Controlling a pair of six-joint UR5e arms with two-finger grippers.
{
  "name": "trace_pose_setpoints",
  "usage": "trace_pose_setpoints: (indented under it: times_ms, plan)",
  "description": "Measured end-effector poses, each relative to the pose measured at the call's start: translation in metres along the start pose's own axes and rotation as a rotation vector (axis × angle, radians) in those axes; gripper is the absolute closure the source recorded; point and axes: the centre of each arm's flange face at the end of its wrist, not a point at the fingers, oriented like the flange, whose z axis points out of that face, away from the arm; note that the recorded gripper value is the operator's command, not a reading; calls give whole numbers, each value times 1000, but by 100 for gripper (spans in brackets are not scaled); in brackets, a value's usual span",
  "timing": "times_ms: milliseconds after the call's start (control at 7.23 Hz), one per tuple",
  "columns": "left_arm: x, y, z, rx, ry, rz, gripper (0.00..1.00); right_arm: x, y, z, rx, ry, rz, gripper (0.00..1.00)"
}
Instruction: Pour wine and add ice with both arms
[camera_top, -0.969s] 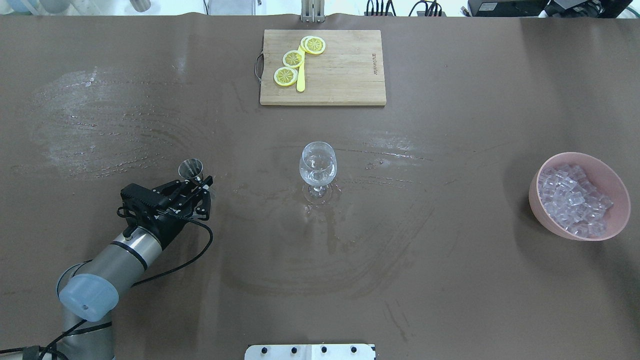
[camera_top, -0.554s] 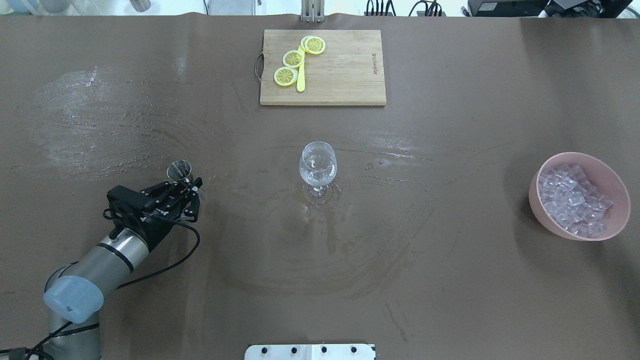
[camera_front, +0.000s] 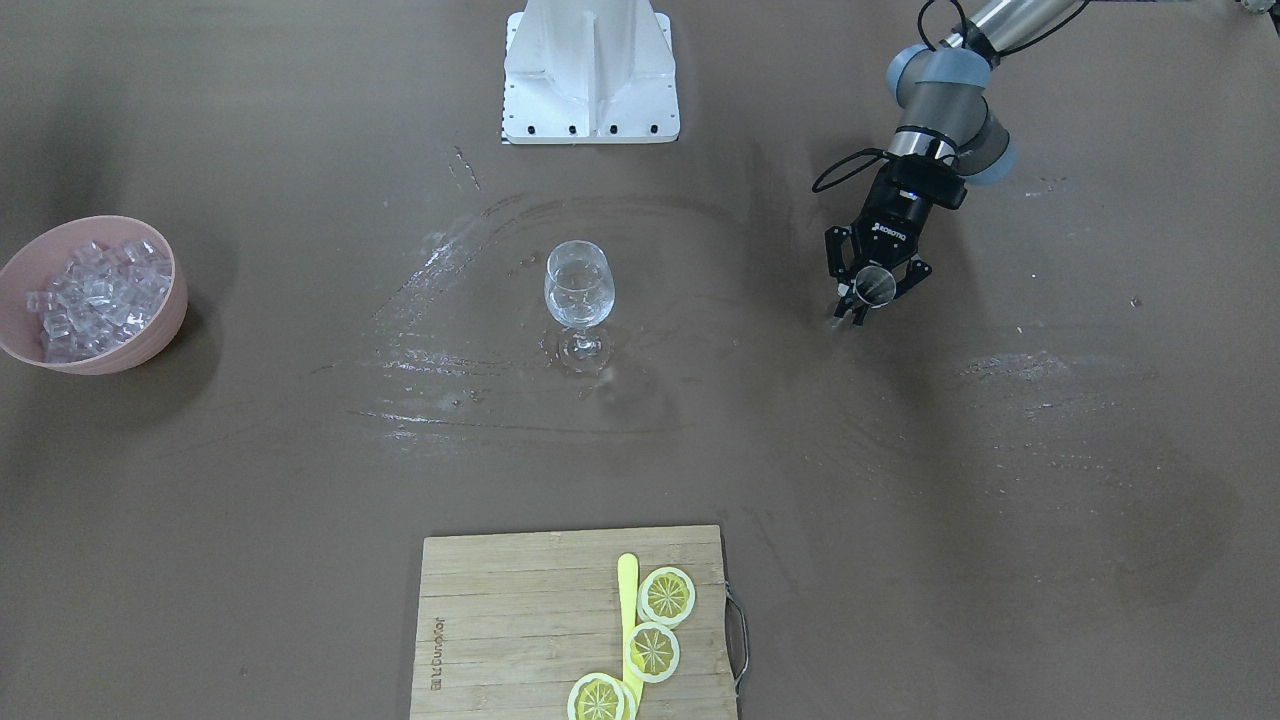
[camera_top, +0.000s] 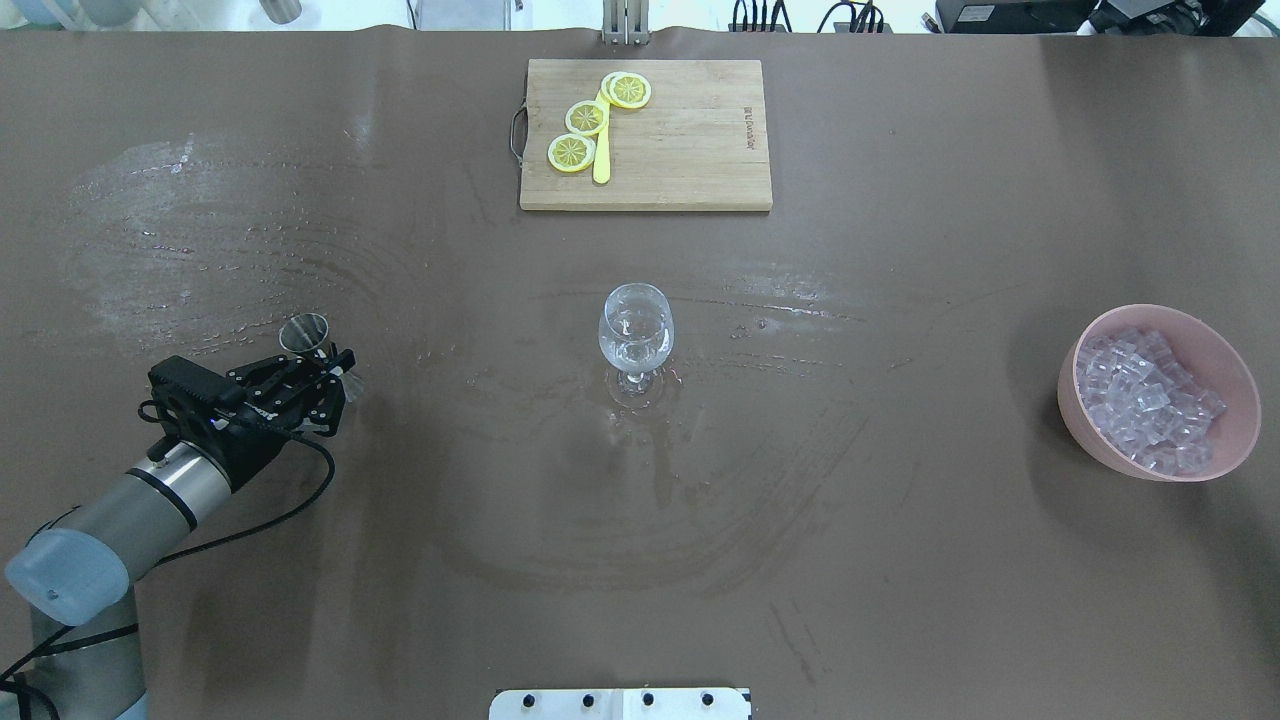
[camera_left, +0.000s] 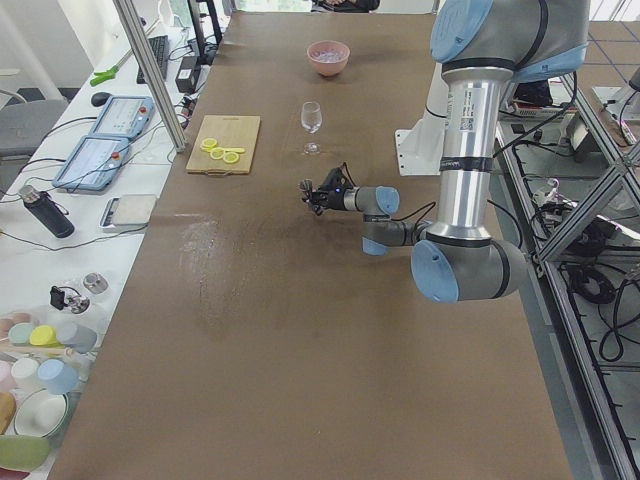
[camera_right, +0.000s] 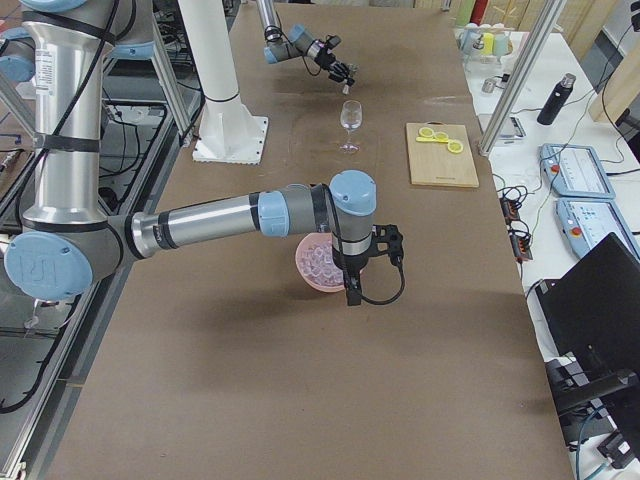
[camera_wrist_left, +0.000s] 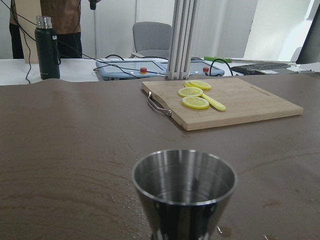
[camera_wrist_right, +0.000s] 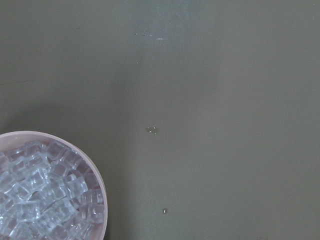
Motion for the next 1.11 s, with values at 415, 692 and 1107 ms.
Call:
trace_pose_setpoints:
  times_ms: [415, 692, 1107]
  plan:
    - [-35, -1, 6, -6, -5, 5, 100, -1, 0, -1, 1, 0, -1, 0]
    - [-43, 5, 9, -19, -13, 14, 98, -1, 0, -1, 2, 0, -1, 0]
    - [-46, 8, 9, -13, -4, 42, 43, -1, -1, -1, 2, 0, -2, 0]
